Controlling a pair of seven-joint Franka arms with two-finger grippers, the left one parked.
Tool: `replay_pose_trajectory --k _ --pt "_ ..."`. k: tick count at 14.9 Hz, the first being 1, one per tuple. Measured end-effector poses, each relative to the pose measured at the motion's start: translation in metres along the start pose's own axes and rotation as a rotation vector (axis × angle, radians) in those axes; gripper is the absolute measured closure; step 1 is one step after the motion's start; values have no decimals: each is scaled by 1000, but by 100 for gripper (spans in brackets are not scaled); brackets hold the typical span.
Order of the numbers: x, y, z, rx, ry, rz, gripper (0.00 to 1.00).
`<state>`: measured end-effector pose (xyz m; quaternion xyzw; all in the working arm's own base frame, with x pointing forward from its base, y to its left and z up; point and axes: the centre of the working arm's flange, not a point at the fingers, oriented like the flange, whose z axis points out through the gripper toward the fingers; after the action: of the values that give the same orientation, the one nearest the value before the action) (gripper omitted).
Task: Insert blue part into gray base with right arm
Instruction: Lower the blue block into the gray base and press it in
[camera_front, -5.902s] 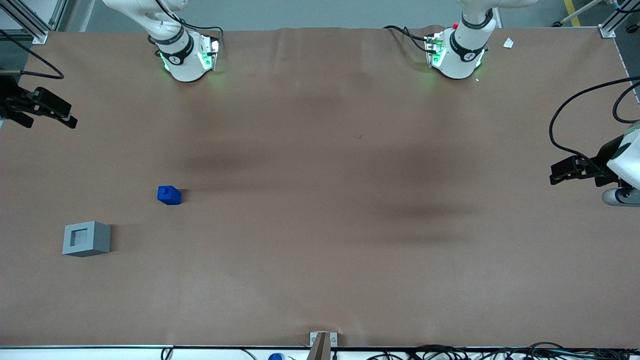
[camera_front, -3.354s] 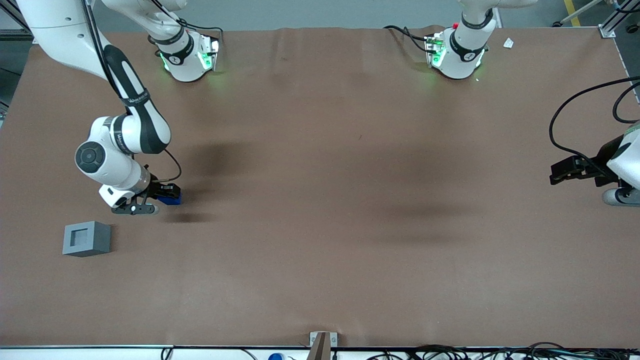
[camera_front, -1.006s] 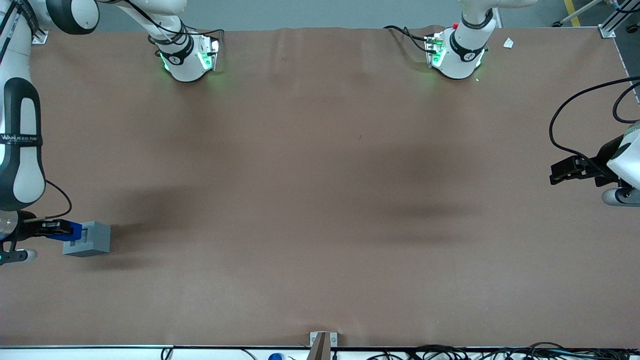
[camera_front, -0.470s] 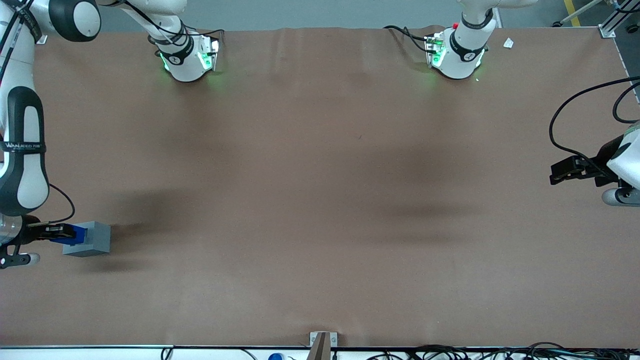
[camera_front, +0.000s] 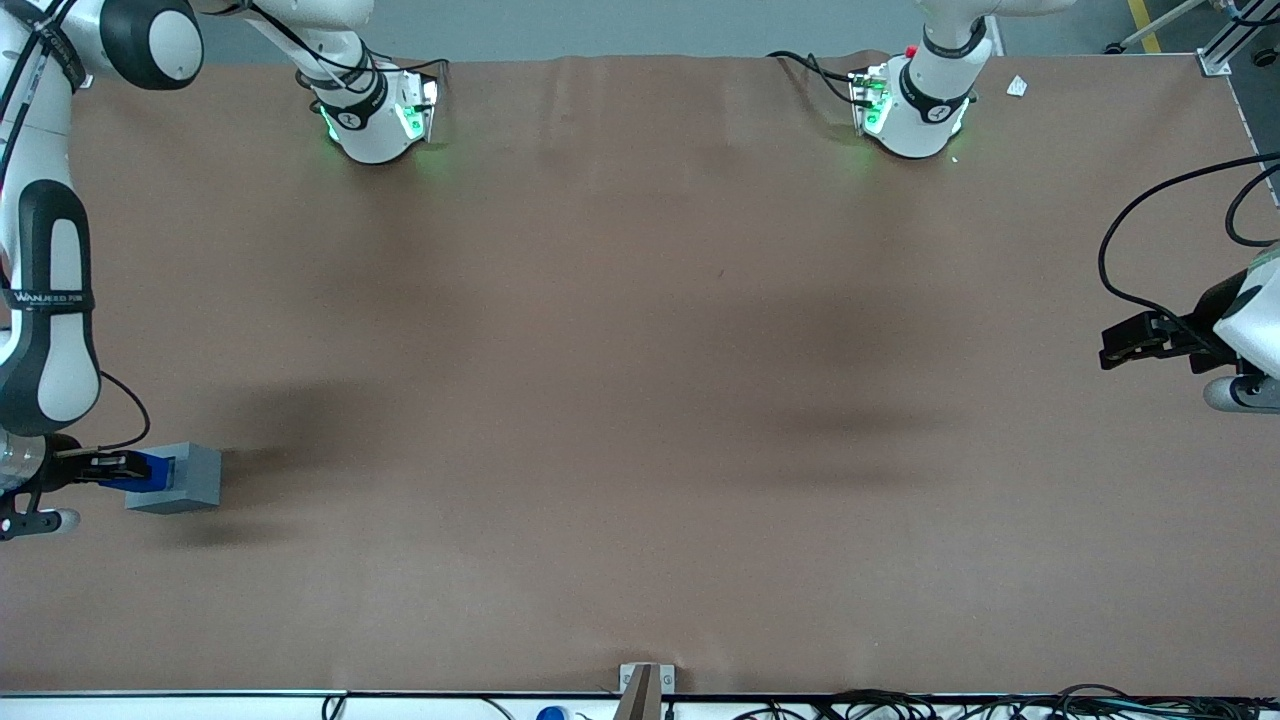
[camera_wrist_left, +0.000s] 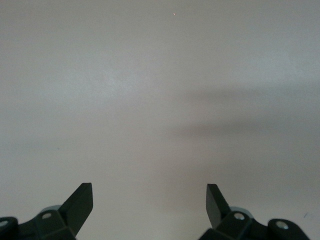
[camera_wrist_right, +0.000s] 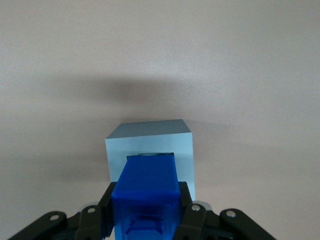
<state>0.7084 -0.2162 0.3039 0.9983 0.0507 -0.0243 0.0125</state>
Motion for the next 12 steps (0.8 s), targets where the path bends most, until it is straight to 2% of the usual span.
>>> replay_pose_trajectory --k 12 --pt "2 -5 4 -3 -7 -8 49"
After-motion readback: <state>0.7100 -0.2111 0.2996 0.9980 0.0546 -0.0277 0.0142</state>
